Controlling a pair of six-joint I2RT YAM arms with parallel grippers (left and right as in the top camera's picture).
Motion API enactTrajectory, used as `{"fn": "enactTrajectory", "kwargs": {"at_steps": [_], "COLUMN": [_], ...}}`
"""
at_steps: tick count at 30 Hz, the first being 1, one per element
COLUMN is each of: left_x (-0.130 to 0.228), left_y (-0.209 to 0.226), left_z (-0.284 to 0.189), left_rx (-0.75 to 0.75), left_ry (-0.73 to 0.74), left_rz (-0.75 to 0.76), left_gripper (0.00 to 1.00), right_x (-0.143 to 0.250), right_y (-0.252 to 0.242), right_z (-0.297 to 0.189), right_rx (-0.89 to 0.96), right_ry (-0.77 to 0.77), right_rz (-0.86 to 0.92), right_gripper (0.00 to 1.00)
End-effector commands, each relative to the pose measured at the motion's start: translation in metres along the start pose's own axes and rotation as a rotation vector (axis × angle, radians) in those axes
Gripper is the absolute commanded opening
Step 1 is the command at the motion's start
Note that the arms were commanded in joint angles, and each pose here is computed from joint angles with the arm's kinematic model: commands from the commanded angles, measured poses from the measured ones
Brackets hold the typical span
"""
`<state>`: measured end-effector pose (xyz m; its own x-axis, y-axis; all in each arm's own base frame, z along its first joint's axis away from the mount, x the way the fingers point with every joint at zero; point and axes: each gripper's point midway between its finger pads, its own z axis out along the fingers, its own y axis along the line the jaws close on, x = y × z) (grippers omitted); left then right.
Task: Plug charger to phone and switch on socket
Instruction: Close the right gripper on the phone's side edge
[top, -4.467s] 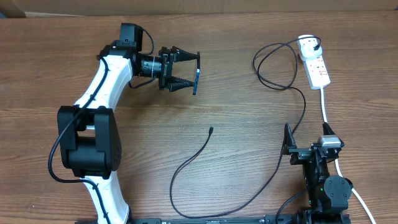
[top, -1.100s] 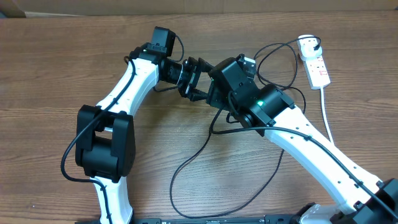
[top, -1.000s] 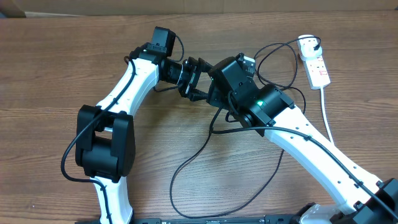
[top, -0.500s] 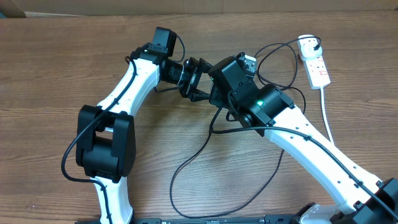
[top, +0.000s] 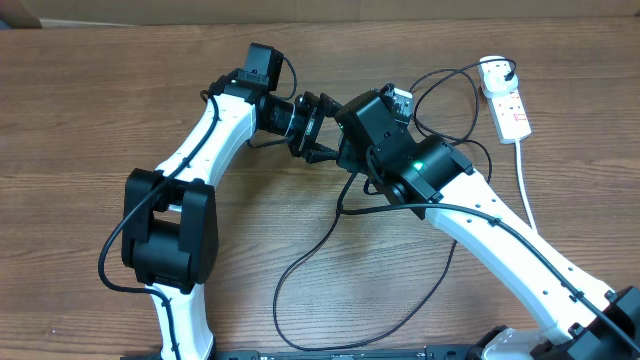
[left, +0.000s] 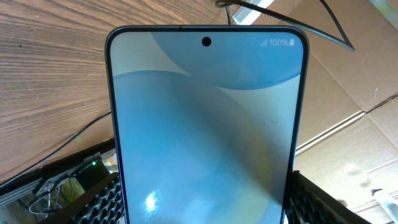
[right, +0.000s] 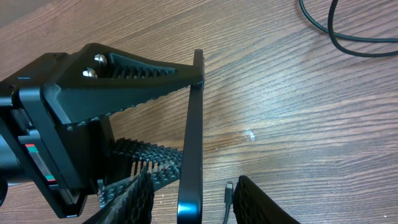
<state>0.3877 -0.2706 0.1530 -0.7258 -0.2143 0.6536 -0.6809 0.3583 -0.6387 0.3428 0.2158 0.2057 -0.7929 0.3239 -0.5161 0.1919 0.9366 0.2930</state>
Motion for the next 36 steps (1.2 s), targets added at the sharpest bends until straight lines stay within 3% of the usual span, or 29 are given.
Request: {"fn": "enactTrajectory", "kwargs": {"at_steps": [1, 24, 36], "left_x": [0.027, 0.027, 0.026], "left_y": [-0.021, -0.020, -0.020], "left_z": [-0.007, -0.007, -0.008], "left_rx": [0.043, 0.041, 0.040], "left_ry": [0.047, 0.048, 0.044], "left_rz": [0.096, 0.107, 0.106], "left_gripper": [0.66, 0.66, 0.67], "right_x": [-0.006, 0.000, -0.007], "right_y": [0.003, 0.003, 0.006], "right_z": [-0.002, 0.019, 0.019], "right_rx": [-0.002, 0.029, 0.023], "right_ry": [-0.024, -0.003, -0.036], "right_rz": [0.003, -0.004, 0.002], "right_gripper": [0.41, 0.31, 0.31]}}
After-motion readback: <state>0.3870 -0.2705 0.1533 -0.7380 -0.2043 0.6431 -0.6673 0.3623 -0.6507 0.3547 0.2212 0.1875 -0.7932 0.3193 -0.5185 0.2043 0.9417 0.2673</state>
